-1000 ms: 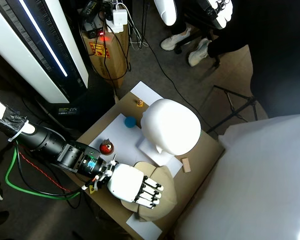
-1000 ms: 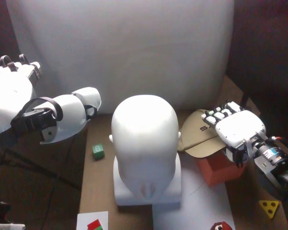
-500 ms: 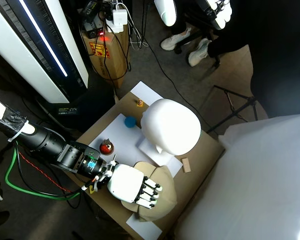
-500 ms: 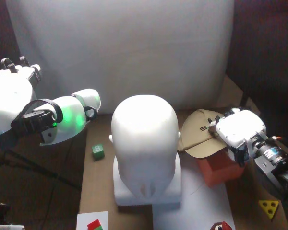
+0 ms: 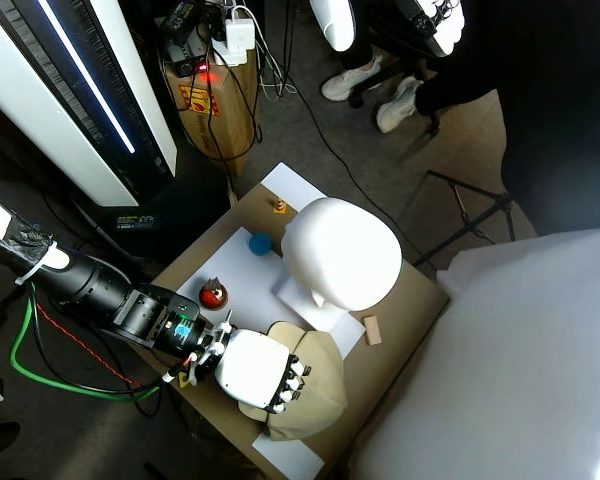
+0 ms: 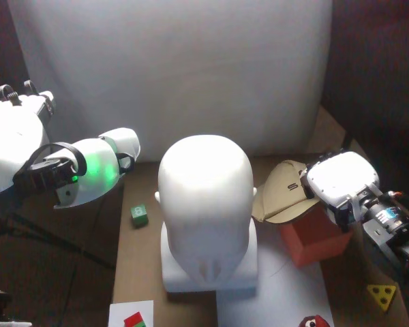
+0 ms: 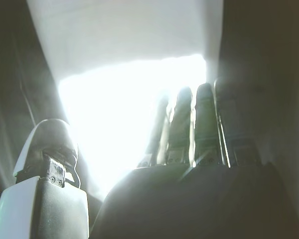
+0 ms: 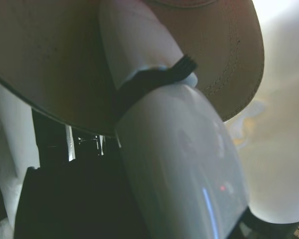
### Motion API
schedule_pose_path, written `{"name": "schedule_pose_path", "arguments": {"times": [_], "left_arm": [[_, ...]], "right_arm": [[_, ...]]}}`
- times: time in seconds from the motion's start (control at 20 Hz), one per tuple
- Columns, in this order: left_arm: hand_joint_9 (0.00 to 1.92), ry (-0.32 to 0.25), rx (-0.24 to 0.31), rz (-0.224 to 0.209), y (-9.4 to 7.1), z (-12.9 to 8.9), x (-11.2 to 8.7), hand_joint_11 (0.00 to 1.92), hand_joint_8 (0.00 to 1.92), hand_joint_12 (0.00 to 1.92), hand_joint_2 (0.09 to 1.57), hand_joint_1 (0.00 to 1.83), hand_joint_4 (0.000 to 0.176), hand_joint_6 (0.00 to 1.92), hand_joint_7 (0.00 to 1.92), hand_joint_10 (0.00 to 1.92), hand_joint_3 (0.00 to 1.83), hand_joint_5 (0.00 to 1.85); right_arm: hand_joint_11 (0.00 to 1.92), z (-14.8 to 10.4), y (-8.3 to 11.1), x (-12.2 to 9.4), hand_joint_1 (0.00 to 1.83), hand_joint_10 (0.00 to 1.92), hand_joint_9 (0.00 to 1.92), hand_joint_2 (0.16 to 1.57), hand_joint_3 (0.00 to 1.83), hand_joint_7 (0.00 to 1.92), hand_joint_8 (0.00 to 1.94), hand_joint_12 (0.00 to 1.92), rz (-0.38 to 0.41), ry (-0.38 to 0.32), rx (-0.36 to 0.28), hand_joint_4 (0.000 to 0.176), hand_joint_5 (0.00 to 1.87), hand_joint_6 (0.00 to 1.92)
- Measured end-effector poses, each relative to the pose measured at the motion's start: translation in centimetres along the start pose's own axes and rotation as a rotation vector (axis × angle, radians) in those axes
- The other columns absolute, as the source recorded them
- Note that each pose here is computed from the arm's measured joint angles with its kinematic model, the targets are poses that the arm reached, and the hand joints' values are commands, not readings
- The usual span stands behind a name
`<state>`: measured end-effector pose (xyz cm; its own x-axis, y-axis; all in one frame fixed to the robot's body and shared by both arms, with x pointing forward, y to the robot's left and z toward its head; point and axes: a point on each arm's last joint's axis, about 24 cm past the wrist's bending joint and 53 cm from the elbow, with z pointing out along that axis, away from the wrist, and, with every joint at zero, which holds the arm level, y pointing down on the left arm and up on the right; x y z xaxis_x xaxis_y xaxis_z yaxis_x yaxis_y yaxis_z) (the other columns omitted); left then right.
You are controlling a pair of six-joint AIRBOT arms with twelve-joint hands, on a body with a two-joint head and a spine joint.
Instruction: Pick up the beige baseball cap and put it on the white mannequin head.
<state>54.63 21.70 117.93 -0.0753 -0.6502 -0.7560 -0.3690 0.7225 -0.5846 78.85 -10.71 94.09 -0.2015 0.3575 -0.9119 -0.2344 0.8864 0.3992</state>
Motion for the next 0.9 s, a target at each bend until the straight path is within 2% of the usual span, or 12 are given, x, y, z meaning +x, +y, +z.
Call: {"name": "schedule_pose_path", "arguments": {"times": [0.05, 0.1, 0.25, 0.35, 0.4, 0.45, 0.5, 0.8, 0.9], "left_arm": [[0.03, 0.0, 0.0, 0.0, 0.0, 0.0, 0.0, 0.0, 0.0, 0.26, 1.13, 0.0, 0.0, 0.0, 0.07, 0.0, 0.0, 0.06], [0.03, -0.001, -0.001, 0.001, 0.0, 0.0, 0.0, 0.0, 0.0, 0.26, 1.13, 0.0, 0.0, 0.0, 0.07, 0.0, 0.0, 0.06], [0.03, -0.007, -0.009, -0.009, 0.4, 0.0, 0.0, 0.0, 0.0, 0.3, 1.13, 0.0, 0.0, 0.0, 0.07, 0.0, 0.0, 0.07], [0.04, -0.008, -0.012, -0.013, 0.5, 0.0, -0.1, 0.0, 0.0, 0.3, 1.13, 0.0, 0.0, 0.0, 0.07, 0.0, 0.0, 0.07], [0.05, -0.011, -0.008, -0.012, 0.4, 0.0, -0.1, 0.0, 0.0, 0.3, 1.13, 0.0, 0.0, 0.01, 0.08, 0.01, 0.0, 0.07], [0.05, -0.013, -0.005, -0.01, 0.4, 0.0, -0.1, 0.0, 0.01, 0.3, 1.13, 0.0, 0.0, 0.01, 0.08, 0.01, 0.0, 0.08], [0.05, -0.013, -0.005, -0.011, 0.4, 0.0, -0.1, 0.0, 0.0, 0.29, 1.13, 0.0, 0.0, 0.0, 0.08, 0.0, 0.0, 0.08], [0.04, -0.015, -0.006, -0.009, 0.4, 0.0, -0.2, 0.0, 0.0, 0.26, 1.13, 0.0, 0.0, 0.0, 0.07, 0.0, 0.0, 0.08], [0.04, -0.015, -0.007, -0.009, 0.4, 0.0, -0.2, 0.0, 0.0, 0.25, 1.13, 0.0, 0.0, 0.0, 0.07, 0.0, 0.0, 0.09]], "right_arm": [[0.94, 0.0, 0.0, -0.3, 1.4, 1.28, 0.96, 1.13, 0.0, 0.92, 1.03, 1.4, -0.003, -0.011, -0.004, 0.0, 0.88, 0.87], [0.96, 0.0, 0.2, -0.5, 1.38, 1.32, 0.95, 1.13, 0.0, 0.9, 1.06, 1.32, -0.002, -0.021, -0.009, 0.0, 0.89, 0.89], [0.99, 0.0, 1.0, -2.1, 1.37, 1.34, 0.94, 1.14, 0.0, 0.88, 1.11, 1.3, -0.003, -0.086, -0.043, 0.0, 0.88, 0.9], [0.97, 0.1, 2.1, -4.0, 1.37, 1.33, 0.95, 1.14, 0.0, 0.86, 1.12, 1.28, 0.001, -0.154, -0.073, 0.0, 0.89, 0.9], [0.92, 0.2, 2.7, -5.3, 1.46, 1.22, 0.94, 1.12, 0.0, 0.87, 1.06, 1.51, 0.007, -0.191, -0.086, 0.0, 0.91, 0.79], [0.95, 0.4, 3.1, -6.0, 1.39, 1.3, 0.95, 1.13, 0.0, 0.88, 1.1, 1.35, 0.008, -0.213, -0.095, 0.0, 0.9, 0.86], [0.98, 0.4, 3.4, -7.1, 1.38, 1.32, 0.95, 1.14, 0.0, 0.88, 1.1, 1.29, 0.005, -0.244, -0.106, 0.0, 0.89, 0.88], [0.99, 0.1, 4.3, -10.2, 1.37, 1.31, 0.96, 1.13, 0.0, 0.9, 1.09, 1.25, -0.02, -0.345, -0.134, 0.0, 0.9, 0.89], [1.0, -0.4, 5.2, -11.0, 1.38, 1.31, 0.95, 1.13, 0.0, 0.9, 1.08, 1.26, -0.041, -0.384, -0.173, 0.0, 0.89, 0.89]]}}
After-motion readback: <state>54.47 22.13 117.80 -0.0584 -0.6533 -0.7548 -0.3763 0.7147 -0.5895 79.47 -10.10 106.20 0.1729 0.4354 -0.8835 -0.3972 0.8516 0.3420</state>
